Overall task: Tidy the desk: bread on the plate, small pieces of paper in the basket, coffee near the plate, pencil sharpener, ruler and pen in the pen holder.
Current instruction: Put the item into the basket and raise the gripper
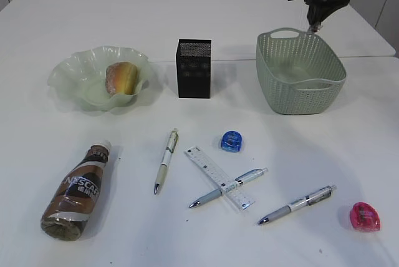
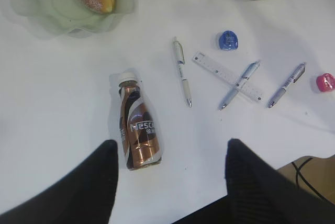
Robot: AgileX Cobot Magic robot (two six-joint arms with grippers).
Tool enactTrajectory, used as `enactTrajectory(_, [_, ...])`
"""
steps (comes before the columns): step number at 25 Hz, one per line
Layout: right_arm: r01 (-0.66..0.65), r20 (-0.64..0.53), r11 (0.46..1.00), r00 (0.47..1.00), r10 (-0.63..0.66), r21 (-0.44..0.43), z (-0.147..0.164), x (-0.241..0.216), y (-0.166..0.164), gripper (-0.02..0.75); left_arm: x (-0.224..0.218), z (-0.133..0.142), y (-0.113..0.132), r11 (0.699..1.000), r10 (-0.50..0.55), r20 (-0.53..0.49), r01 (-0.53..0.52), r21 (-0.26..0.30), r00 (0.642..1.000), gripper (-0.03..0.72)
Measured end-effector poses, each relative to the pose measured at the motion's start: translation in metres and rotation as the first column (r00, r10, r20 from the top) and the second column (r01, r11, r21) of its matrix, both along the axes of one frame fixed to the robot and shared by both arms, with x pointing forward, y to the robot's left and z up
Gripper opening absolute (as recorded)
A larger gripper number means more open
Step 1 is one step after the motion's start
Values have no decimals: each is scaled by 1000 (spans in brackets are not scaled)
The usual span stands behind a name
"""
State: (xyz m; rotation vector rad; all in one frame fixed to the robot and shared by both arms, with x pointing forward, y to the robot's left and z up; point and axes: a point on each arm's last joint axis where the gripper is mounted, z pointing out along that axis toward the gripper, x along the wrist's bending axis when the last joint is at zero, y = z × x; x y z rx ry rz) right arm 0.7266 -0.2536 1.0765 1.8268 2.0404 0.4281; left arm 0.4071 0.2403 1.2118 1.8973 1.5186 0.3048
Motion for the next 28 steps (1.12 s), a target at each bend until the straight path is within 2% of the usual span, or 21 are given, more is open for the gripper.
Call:
enactTrajectory(4, [25, -7, 1000, 1000, -25, -7, -4, 2, -12, 71, 0, 0, 0, 1000, 0, 0, 0, 0, 1000, 456])
enactTrajectory(13, [66, -53, 998, 996, -65, 11, -27, 10, -12, 101, 0, 0, 0, 1000, 0, 0, 0, 0, 1000, 456])
enactTrajectory(14, [84, -55, 996, 995, -82, 19, -28, 10, -12, 202, 0, 0, 0, 1000, 0, 0, 0, 0, 1000, 456])
enactTrajectory(19, [95, -56, 995, 994, -94, 26, -28, 10, -12, 415, 0, 0, 0, 1000, 0, 0, 0, 0, 1000, 456])
enactTrajectory(22, [102, -56, 994, 993, -100, 29, -28, 10, -12, 449, 0, 0, 0, 1000, 0, 0, 0, 0, 1000, 456])
enactTrajectory(28, [105, -46, 994, 994, -103, 34, -22, 9, -12, 458, 0, 0, 0, 1000, 0, 0, 0, 0, 1000, 456])
